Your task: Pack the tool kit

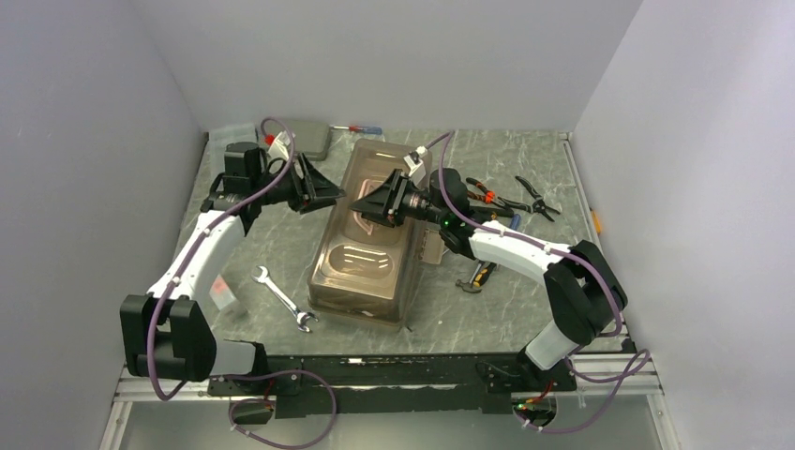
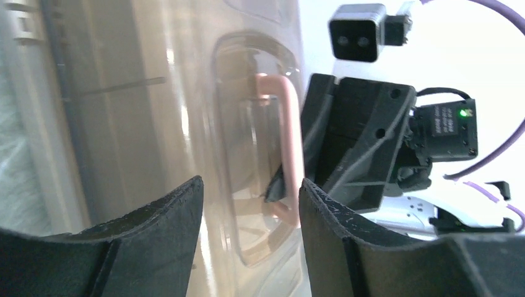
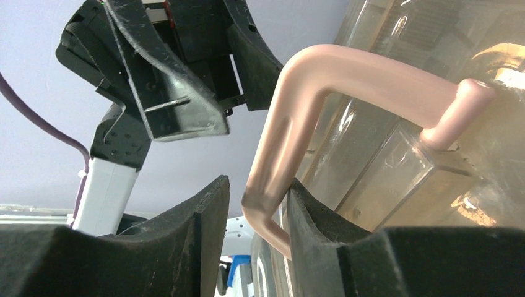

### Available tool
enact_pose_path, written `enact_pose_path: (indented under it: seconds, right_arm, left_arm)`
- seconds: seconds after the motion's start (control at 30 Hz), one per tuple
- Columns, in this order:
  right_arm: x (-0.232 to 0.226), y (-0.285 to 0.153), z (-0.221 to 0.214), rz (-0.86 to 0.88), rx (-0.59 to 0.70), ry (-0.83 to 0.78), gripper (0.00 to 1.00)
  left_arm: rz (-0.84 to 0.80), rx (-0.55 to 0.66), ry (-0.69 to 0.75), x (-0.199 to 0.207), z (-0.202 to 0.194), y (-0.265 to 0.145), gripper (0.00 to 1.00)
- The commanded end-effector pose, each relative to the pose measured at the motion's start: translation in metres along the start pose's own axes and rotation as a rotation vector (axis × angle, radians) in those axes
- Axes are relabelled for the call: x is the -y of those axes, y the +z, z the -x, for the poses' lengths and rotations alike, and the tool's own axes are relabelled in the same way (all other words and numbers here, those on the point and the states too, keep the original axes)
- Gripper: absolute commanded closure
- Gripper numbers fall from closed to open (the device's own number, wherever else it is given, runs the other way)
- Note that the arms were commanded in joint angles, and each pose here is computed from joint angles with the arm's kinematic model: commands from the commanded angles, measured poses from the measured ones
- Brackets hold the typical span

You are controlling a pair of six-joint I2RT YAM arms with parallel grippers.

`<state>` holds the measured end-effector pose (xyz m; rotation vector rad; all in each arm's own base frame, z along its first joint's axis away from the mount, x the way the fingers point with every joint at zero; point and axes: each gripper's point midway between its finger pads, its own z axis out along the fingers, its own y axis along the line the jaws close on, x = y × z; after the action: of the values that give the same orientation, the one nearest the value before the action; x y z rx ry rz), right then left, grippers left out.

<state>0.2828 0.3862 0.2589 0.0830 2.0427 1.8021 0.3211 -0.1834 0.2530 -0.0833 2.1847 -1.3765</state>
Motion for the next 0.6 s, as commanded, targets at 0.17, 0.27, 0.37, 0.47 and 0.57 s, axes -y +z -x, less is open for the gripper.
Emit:
enact_pose_path:
  seconds: [0.17,0.27,0.37,0.47,0.57]
  right_arm:
    - [-0.016,-0.005,-0.001,0.054,-0.003,-0.035,0.59]
    - [-0.017,-0.005,-0.001,0.059,-0.005,-0.036,0.59]
    - [-0.019,-0.005,0.000,0.066,-0.005,-0.041,0.60]
    - [-0.020,-0.005,-0.001,0.068,-0.007,-0.044,0.60]
    - [-0.020,-0.005,-0.001,0.071,-0.010,-0.046,0.60]
  left_arm:
    - [-0.079,-0.034,0.058,0.035,0.001,0.001,0.39]
    - [-0.091,-0.042,0.059,0.038,0.001,0.001,0.39]
    - [-0.079,-0.059,0.047,0.033,-0.002,0.006,0.40]
    - [-0.073,-0.082,0.038,0.030,-0.008,0.013,0.39]
    - [-0.089,-0.104,0.027,0.032,-0.013,0.019,0.38]
